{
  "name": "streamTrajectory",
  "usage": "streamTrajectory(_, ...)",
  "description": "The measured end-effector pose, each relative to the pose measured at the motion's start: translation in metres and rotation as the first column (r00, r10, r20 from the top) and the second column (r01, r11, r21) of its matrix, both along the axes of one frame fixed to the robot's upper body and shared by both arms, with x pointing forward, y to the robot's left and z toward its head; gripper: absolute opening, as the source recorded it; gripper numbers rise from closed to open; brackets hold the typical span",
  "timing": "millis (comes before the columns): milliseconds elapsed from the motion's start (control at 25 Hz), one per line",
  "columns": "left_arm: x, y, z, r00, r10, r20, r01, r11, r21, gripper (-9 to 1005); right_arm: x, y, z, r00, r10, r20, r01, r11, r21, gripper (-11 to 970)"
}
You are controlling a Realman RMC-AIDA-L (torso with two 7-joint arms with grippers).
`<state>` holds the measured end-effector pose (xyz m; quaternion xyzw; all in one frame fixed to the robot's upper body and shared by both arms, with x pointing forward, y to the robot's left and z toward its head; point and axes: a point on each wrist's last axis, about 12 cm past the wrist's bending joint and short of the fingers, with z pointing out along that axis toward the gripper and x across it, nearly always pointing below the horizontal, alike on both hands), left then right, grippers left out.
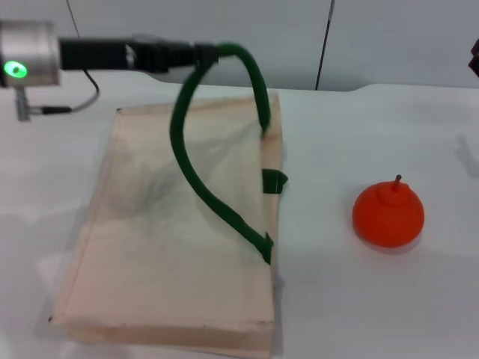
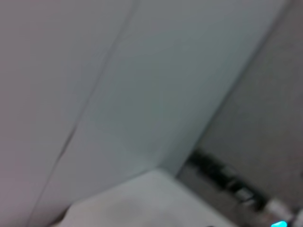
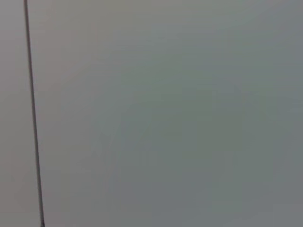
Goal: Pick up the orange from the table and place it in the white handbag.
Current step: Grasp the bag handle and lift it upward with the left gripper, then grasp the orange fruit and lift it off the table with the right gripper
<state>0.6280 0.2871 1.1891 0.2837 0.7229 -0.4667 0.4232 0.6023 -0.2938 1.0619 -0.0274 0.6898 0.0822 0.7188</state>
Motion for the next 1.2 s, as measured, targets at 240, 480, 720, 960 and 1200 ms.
streamTrajectory(240,-0.021,0.025,0.033,0.980,-0.122,0.157,0.135,0.988,-0.078,136,-0.001,-0.005,0.000,1.000,-0.008,-0.005,0.008,0.999,0.045,848)
streamTrajectory(480,-0.024,0.032,0.037,0.979,-0.118,0.164,0.136,0.985,-0.104,133,-0.005,-0.014,0.000,1.000,-0.011,-0.008,0.012,0.996,0.090,845)
streamTrajectory(720,-0.024,0.035,0.040,0.981,-0.104,0.162,0.125,0.984,-0.125,134,-0.008,-0.027,0.006,0.998,0.068,-0.018,-0.063,0.977,0.202,843)
streamTrajectory(960,-0.025,0.038,0.039,0.983,-0.093,0.157,0.113,0.986,-0.126,134,-0.015,-0.038,0.025,0.933,0.353,-0.077,-0.333,0.923,0.193,840)
streamTrajectory(1200,-0.025,0.039,0.040,0.983,-0.082,0.165,0.105,0.985,-0.136,134,-0.021,-0.040,0.028,0.798,0.544,-0.257,-0.544,0.835,0.080,838)
